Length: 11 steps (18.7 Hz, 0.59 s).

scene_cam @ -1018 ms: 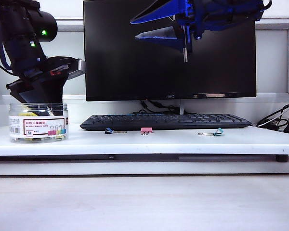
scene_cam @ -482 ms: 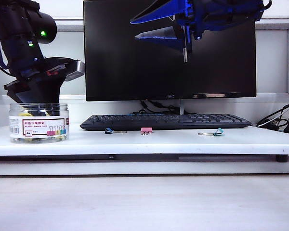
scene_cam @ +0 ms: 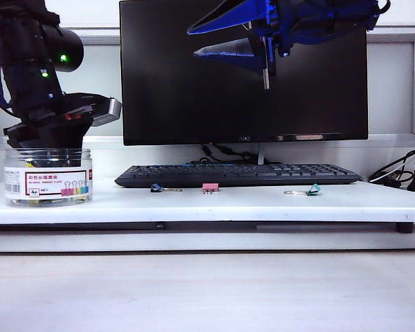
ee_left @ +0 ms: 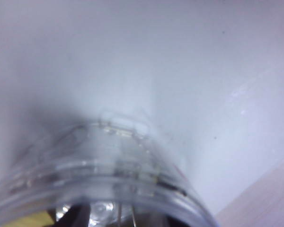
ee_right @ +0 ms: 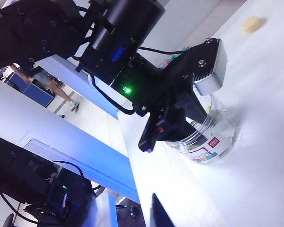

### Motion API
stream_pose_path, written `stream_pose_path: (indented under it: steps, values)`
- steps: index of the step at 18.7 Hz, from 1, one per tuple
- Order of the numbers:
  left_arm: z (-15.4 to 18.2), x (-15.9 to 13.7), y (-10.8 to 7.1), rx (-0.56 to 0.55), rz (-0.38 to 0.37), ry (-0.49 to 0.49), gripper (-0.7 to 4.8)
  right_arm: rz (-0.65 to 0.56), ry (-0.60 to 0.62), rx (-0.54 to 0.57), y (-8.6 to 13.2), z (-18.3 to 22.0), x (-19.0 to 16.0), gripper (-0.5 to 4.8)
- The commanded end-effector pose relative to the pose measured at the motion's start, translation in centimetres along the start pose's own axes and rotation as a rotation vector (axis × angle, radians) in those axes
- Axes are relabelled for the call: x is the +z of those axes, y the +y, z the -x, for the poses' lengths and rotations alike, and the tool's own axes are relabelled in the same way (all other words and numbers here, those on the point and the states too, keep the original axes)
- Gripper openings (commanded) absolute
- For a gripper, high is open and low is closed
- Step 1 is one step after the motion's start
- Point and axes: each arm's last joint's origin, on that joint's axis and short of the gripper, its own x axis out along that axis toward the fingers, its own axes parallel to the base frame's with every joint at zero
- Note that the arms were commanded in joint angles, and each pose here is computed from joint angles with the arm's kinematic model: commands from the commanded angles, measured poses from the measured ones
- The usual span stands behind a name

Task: Take the clips out of the round transparent plastic box and place them on the table.

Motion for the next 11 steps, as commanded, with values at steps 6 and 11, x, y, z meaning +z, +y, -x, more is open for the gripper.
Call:
stream_pose_path:
  steps: [6, 11]
  values:
    - [-0.49, 0.17, 0.42, 0.067, -0.013, 0.016, 0.99, 0.053, -0.012, 0.005, 0.32, 0.04, 0.33, 1.49]
    - [-0.49, 0.47, 0.53, 0.078, -0.019, -0.013, 0.81, 0.057, -0.013, 0.004, 0.32, 0.04, 0.33, 1.49]
